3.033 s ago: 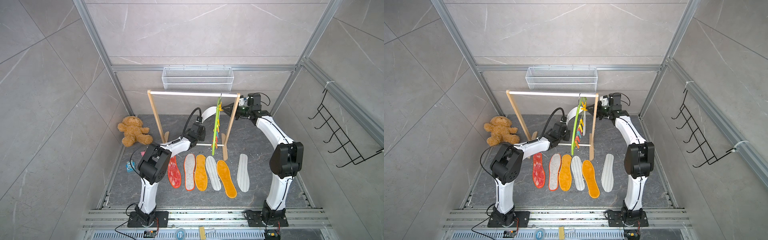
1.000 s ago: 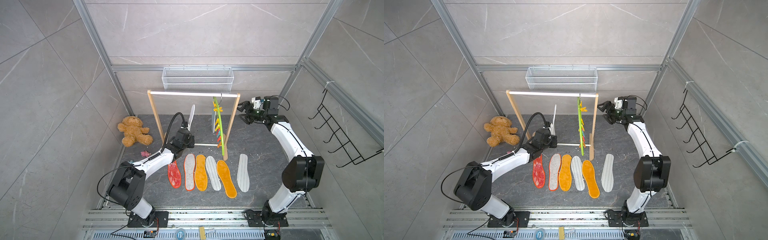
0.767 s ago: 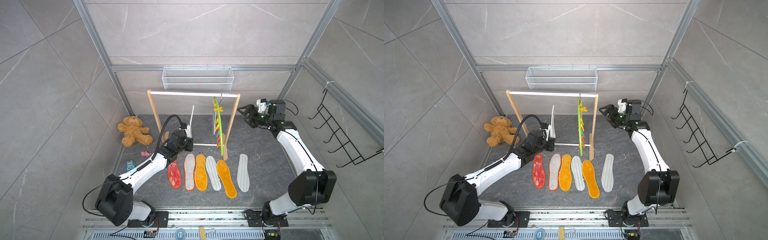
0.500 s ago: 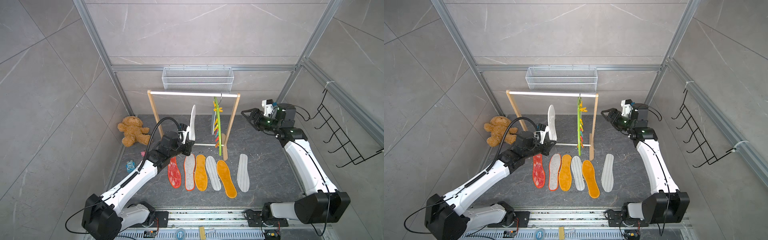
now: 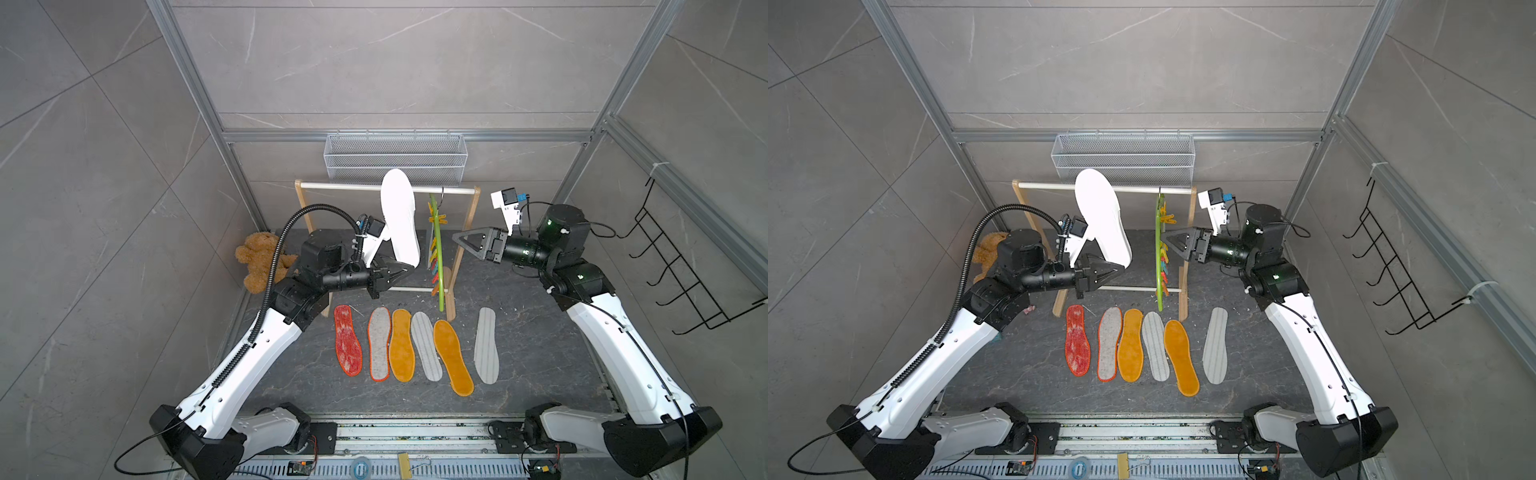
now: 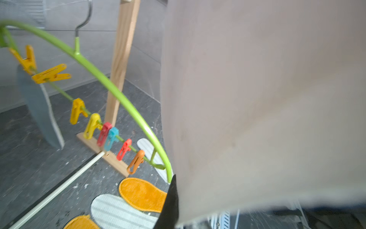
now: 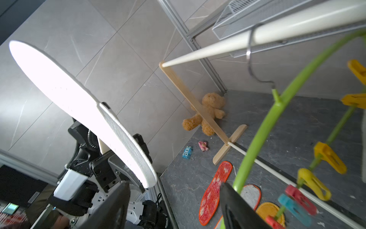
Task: Take the shoe insoles off the hanger
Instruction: Place the insole at the center of the board.
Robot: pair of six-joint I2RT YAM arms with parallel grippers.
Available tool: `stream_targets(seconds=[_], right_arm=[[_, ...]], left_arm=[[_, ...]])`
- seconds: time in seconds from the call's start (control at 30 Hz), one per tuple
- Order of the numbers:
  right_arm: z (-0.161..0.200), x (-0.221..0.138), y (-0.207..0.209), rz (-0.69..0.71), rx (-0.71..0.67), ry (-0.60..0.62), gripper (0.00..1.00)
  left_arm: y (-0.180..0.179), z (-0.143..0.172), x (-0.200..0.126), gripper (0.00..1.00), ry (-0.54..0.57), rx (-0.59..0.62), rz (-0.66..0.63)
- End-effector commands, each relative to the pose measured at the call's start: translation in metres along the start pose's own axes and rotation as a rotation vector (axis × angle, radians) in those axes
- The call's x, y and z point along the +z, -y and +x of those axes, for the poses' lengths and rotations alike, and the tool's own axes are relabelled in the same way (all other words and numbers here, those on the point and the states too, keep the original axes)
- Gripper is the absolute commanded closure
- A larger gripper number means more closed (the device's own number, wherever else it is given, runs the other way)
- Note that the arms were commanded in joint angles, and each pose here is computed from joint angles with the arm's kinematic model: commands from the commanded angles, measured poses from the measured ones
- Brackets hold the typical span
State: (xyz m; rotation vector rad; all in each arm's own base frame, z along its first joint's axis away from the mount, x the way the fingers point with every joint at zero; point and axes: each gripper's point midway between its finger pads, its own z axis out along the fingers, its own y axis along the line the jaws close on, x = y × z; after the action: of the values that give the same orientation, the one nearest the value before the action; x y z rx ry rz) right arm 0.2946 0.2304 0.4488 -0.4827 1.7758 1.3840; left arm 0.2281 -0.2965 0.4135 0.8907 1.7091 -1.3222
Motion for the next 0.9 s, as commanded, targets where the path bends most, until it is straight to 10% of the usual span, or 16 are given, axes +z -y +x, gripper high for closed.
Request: stream_targets(seconds=[0.0,0.57,0.87], right_arm=[[-0.007,0.002,-0.041,-0.125,-0.116,-0.003,0.34],[0.011,0.043,-0.041,-0.186,-0.088,-0.118,0.47],[0.016,0.043,-0.051,-0.234,-0.077,-0.118,0.86]], left_arm=[[0.025,-0.008,0.005,1.0,-0.031,-0.031,0.182],[0.039,-0.015,0.005,1.0,-0.038,-0.04,0.293],[0.034,-0.011,0.008,1.0,-0.045,-0.043,0.272]])
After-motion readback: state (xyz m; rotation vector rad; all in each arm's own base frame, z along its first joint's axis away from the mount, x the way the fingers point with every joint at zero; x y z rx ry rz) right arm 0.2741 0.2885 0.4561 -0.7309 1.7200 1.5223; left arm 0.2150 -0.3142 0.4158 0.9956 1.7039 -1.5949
